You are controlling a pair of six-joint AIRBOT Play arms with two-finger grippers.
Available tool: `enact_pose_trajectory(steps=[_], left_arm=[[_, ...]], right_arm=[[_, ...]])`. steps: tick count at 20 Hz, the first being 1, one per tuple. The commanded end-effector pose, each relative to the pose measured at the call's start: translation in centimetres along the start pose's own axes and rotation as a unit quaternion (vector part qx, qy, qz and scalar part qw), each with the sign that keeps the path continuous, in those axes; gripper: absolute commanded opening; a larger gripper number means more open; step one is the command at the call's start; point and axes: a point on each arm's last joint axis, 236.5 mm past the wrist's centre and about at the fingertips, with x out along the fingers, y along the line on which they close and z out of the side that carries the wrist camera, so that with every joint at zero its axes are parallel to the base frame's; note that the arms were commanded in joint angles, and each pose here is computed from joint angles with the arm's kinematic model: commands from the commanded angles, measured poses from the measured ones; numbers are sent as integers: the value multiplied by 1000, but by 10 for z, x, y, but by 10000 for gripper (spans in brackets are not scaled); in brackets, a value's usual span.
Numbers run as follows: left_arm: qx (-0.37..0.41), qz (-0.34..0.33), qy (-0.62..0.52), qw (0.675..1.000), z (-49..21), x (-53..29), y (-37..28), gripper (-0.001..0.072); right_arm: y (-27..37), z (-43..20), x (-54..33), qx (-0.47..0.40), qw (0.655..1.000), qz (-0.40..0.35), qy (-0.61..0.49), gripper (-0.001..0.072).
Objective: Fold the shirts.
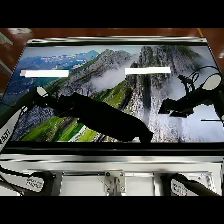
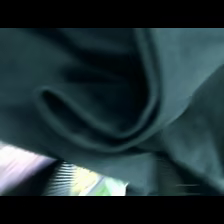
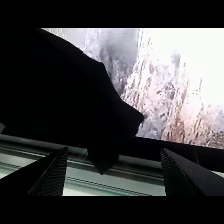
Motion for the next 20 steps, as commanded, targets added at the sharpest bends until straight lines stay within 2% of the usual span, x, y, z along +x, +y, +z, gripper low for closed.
enact_pose_trajectory(steps=[1,2,4,7,9,12,16,17,18,20], left_arm=[[-11,-18,-35,999,16,7,-13,143],[-9,-18,-39,999,19,5,-14,93],[14,-21,-48,999,23,-1,-18,37],[45,-25,-63,997,26,-16,-26,37],[58,-29,-75,995,27,-27,-33,37],[85,-33,-95,991,30,-45,-42,37],[105,-40,-122,986,33,-69,-54,37],[121,-41,-131,983,33,-77,-58,37],[126,-44,-144,981,34,-88,-62,36],[140,-52,-177,973,40,-117,-77,36]], right_arm=[[1,-6,7,8,1000,8,10,700],[-1,-15,15,14,1000,9,26,700],[-6,-41,41,32,997,16,67,700],[-2,-63,77,65,993,45,83,700],[9,-72,98,55,993,56,84,700],[30,-76,126,9,996,42,80,700],[47,-72,161,28,996,24,78,682],[47,-72,161,31,996,23,76,466],[47,-69,155,26,997,20,71,61],[51,-50,129,-10,999,14,35,74]])
